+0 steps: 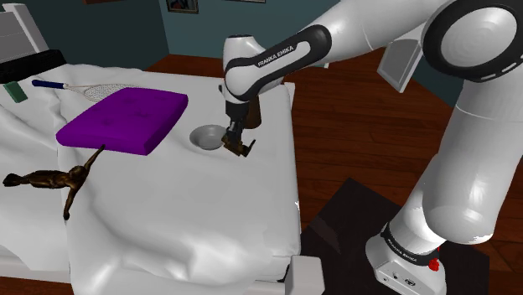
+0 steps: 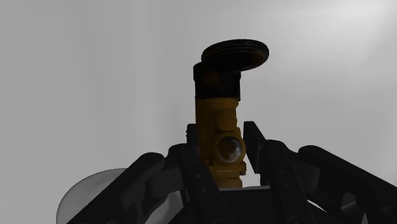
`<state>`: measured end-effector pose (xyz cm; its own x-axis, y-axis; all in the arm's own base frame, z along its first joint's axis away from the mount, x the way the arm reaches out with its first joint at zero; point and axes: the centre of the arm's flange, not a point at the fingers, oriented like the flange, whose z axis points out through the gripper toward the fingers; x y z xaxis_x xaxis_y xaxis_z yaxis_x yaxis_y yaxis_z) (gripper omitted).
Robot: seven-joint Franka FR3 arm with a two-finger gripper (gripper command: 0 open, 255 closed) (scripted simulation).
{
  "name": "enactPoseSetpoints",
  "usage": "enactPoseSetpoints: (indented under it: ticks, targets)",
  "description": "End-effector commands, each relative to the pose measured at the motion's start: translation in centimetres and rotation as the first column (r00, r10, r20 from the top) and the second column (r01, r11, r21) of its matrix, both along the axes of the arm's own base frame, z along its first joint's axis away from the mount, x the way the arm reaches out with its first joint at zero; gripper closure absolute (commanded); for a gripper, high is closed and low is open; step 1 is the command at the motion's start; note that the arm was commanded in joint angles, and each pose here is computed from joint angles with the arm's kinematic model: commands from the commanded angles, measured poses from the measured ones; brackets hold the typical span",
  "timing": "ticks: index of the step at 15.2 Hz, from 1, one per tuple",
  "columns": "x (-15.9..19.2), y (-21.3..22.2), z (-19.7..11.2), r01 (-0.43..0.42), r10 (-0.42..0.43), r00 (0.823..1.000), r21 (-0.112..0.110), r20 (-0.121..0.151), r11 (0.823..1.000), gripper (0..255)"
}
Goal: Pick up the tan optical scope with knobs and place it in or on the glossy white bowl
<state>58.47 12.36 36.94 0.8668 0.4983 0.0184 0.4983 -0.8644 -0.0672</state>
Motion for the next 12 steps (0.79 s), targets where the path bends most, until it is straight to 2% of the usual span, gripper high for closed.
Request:
enactPoseSetpoints:
  ticks: [1,8,12]
  targets:
    - [0.0,0.0,1.1,0.000,0.000,1.000,0.000,0.000,1.000,255]
    - [0.0,0.0,4.3,0.000,0.000,1.000,0.000,0.000,1.000,255]
    - [5.3,-0.4,4.3,0.000,0.000,1.000,0.000,0.000,1.000,255]
